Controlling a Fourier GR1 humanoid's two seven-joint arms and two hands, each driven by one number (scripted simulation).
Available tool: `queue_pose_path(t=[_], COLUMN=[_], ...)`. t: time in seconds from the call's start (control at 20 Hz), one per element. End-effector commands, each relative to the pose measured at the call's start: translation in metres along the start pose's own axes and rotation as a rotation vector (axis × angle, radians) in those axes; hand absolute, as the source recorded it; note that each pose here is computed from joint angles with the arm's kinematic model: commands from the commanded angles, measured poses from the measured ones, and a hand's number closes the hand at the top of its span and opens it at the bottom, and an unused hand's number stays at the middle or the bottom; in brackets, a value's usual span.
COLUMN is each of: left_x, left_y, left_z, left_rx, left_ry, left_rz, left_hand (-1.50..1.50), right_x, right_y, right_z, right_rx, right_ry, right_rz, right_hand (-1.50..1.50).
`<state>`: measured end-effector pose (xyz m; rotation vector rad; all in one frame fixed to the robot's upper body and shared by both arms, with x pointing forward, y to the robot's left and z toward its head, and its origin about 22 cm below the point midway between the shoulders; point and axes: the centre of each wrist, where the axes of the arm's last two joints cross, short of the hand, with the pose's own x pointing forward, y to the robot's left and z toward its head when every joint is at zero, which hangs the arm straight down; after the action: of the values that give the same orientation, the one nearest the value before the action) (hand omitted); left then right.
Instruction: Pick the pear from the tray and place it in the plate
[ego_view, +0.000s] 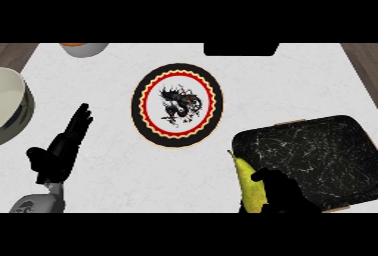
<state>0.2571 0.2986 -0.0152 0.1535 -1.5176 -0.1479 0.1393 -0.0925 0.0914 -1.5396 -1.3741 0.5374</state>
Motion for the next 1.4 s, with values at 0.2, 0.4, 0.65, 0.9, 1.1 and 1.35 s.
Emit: queue_pose_path(t=[0.2,0.4,0.65,0.9,1.1,1.35], left_x=[0.008,-0.011,0.001,-0.003,0.012,0.005], left_y=[-0.006,-0.006,-0.03,-0.003,-0.014,-0.03], left_z=[-0.005,0.003,-0.011,-0.004,-0.015,-0.014], left_rx=[-0.042,-0.033,-0.048,-0.051,-0.049,-0.07], left_ry=[-0.003,-0.013,-0.014,-0.015,-0.035,-0.049], left_rz=[-0.001,-0.005,0.012,-0.008,0.002,0.018], left_hand=[0.0,0.0,0.0,0.0,0.0,0.0], right_x=[0.056,0.078,0.098,0.127,0.115,0.11], right_y=[-0.021,-0.002,0.034,0.047,0.092,0.093], right_z=[-0.036,-0.067,-0.101,-0.127,-0.143,-0.158], right_rx=[0.084,0.126,0.174,0.193,0.201,0.129], right_ry=[0.114,0.123,0.124,0.127,0.146,0.283], right_rz=[-0.127,-0.174,-0.217,-0.214,-0.213,-0.379], right_hand=[1.5,1.5,1.5,1.5,1.5,-1.5])
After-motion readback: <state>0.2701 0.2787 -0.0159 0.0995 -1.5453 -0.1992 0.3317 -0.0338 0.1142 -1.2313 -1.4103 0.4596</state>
